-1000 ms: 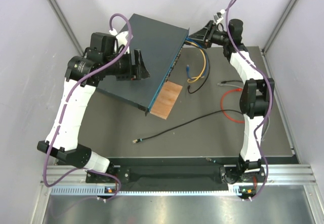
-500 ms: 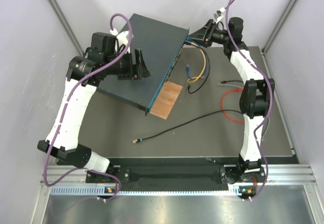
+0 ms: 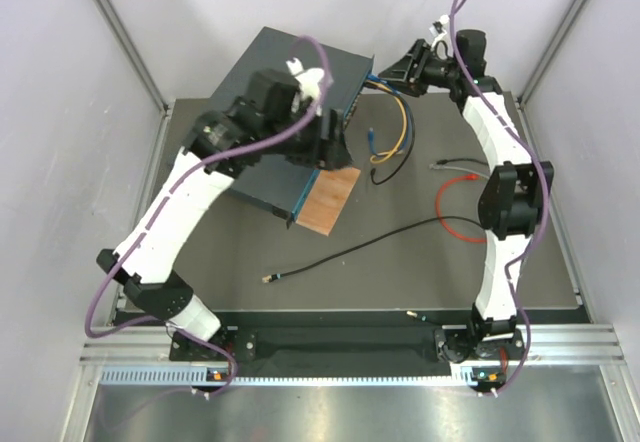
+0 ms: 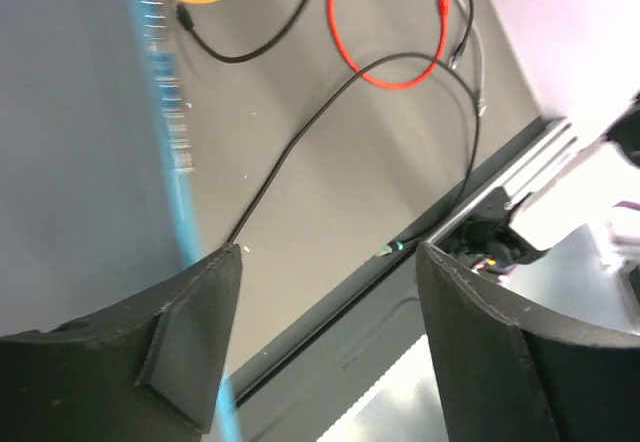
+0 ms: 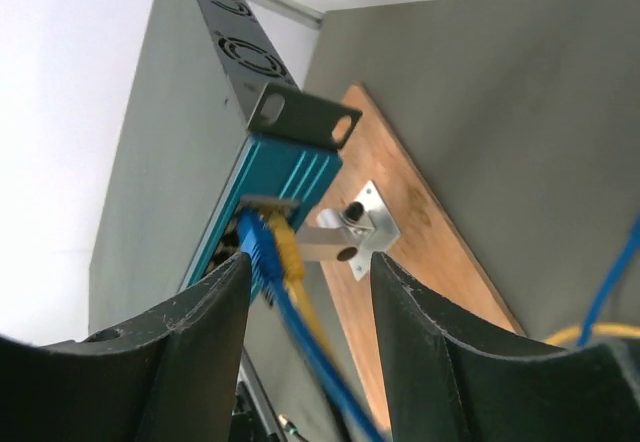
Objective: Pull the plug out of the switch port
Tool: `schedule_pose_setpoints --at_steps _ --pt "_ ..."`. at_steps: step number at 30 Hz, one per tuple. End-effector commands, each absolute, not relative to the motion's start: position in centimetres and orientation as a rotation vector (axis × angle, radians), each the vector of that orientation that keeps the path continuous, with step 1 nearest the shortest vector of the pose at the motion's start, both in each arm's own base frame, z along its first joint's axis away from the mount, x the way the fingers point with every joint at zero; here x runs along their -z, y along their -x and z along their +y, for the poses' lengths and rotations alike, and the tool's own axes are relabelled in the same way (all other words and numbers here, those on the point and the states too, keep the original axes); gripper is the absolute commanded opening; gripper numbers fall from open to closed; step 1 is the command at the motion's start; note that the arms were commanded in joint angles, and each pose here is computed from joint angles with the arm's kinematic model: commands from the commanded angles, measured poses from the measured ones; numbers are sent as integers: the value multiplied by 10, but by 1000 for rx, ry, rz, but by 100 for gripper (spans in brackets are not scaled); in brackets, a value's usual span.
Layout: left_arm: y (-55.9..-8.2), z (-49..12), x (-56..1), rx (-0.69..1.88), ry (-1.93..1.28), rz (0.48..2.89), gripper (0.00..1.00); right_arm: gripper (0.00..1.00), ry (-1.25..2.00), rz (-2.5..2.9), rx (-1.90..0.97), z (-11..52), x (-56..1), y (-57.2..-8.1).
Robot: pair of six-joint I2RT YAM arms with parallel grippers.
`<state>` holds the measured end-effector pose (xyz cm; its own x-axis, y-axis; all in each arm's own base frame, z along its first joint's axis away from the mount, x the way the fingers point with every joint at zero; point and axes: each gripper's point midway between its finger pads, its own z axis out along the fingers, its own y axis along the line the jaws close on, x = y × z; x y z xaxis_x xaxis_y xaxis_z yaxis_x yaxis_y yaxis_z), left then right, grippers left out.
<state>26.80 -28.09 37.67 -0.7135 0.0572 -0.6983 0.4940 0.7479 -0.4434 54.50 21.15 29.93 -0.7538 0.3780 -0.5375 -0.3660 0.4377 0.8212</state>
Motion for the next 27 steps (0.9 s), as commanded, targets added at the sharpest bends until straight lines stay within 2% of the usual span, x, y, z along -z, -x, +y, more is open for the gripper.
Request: schedule_pose_setpoints --at_steps 1,8,16,20,27 --pt "-270 -295 -404 742 -380 2123 76 51 -14 2004 -1189 181 -332 -521" --pt "-231 -351 -399 559 -517 2012 76 51 -113 2085 -1013 135 -337 -486" --pt "-187 -412 -381 355 -602 1898 76 52 -149 2089 -889 114 -366 -436" --pt "-183 -447 -334 271 -674 1890 77 52 -201 2051 -807 90 -376 -428" --pt "-192 -491 -260 318 -777 1944 75 46 -197 2073 -775 79 -332 -433"
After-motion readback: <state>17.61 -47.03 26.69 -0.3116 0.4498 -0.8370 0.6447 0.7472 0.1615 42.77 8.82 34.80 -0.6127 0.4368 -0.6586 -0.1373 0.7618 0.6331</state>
